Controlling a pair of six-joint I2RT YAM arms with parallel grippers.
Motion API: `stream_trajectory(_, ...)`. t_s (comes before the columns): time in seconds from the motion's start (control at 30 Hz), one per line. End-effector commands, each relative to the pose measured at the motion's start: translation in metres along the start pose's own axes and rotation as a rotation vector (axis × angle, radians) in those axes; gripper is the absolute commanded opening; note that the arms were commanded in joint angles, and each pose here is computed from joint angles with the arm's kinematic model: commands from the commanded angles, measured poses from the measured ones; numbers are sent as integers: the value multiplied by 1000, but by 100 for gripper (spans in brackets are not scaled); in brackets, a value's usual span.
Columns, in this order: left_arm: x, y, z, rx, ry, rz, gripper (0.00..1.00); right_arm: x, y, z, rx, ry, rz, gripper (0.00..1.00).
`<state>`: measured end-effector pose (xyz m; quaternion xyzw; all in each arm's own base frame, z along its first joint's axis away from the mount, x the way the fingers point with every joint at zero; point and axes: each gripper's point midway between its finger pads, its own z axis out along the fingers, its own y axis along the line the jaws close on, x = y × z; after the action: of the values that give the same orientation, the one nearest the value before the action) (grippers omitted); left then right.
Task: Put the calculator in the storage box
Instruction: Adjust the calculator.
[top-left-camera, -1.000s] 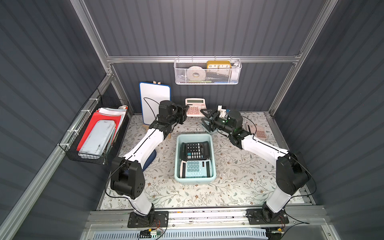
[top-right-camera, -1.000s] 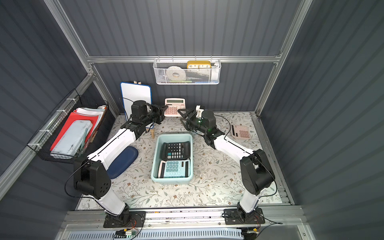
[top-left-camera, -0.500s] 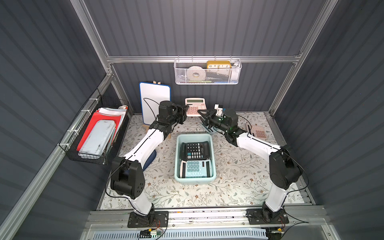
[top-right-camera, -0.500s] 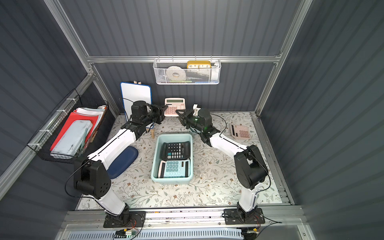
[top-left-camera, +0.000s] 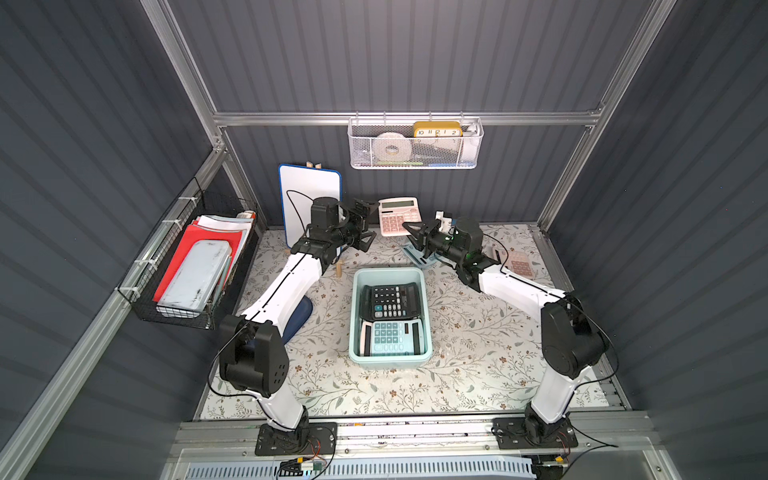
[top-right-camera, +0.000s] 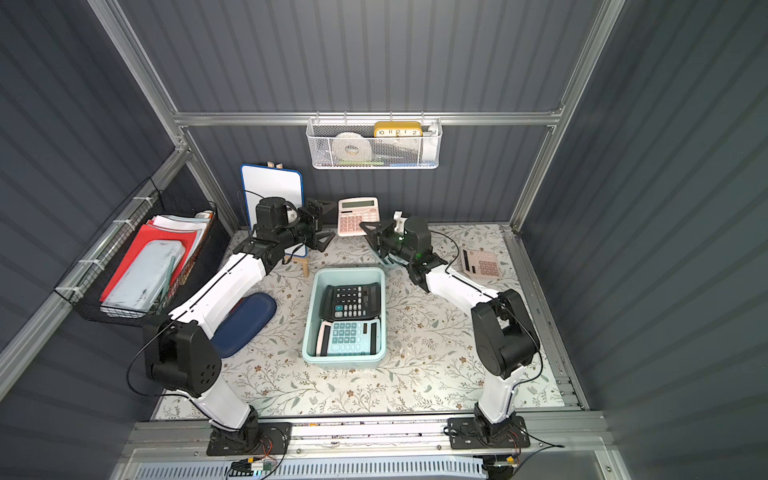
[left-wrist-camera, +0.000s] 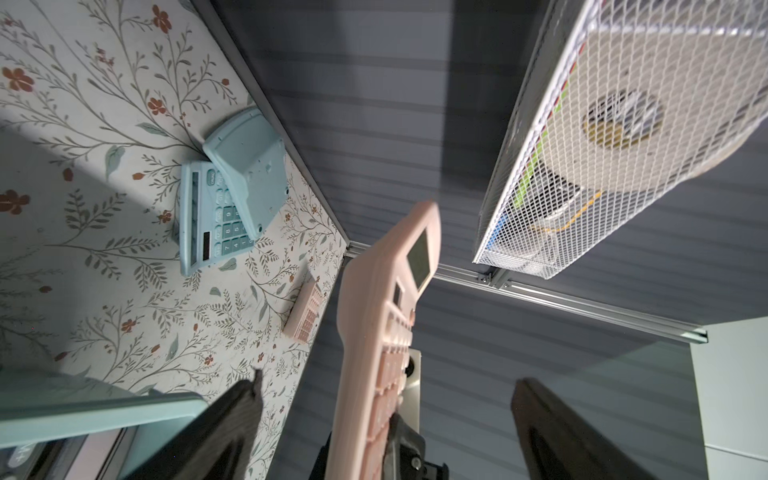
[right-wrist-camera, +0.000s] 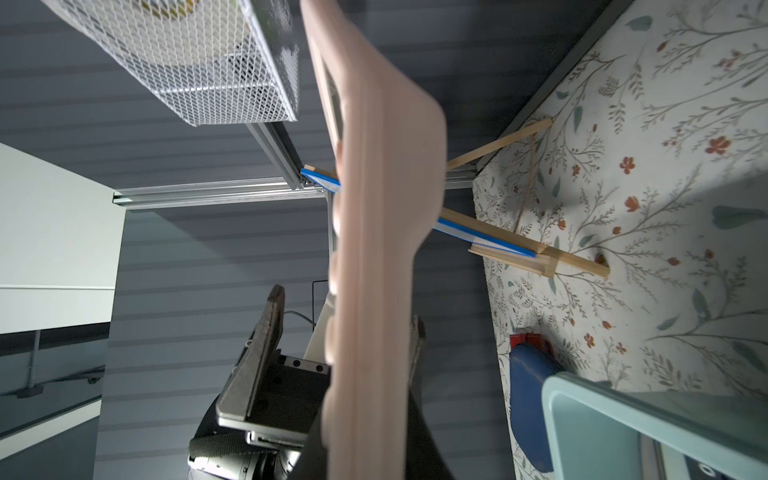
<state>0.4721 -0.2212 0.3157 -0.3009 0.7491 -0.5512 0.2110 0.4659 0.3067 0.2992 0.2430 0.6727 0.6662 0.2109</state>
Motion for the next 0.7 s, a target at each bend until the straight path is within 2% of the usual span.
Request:
stream_trajectory(0.0,10,9,-11,-50,165,107,99,3,25,-17,-70,82,1,6)
stream_trajectory(0.03,14,12,-13,-67,207,142,100,4,23,-21,-67,114,16,3)
stream_trajectory(0.17,29,33,-27,-188,329,279,99,16,10,-31,-38,245,80,3)
stream_trajectory(0.3,40,54,-37,-262,419,327,100,34,-7,-41,20,400,152,3)
stream_trajectory(0.47,51,67,-37,-260,497,334,99,66,-21,-55,83,631,216,3)
stream_trajectory(0.67,61,69,-36,-200,572,329,98,83,-30,-71,134,730,216,3)
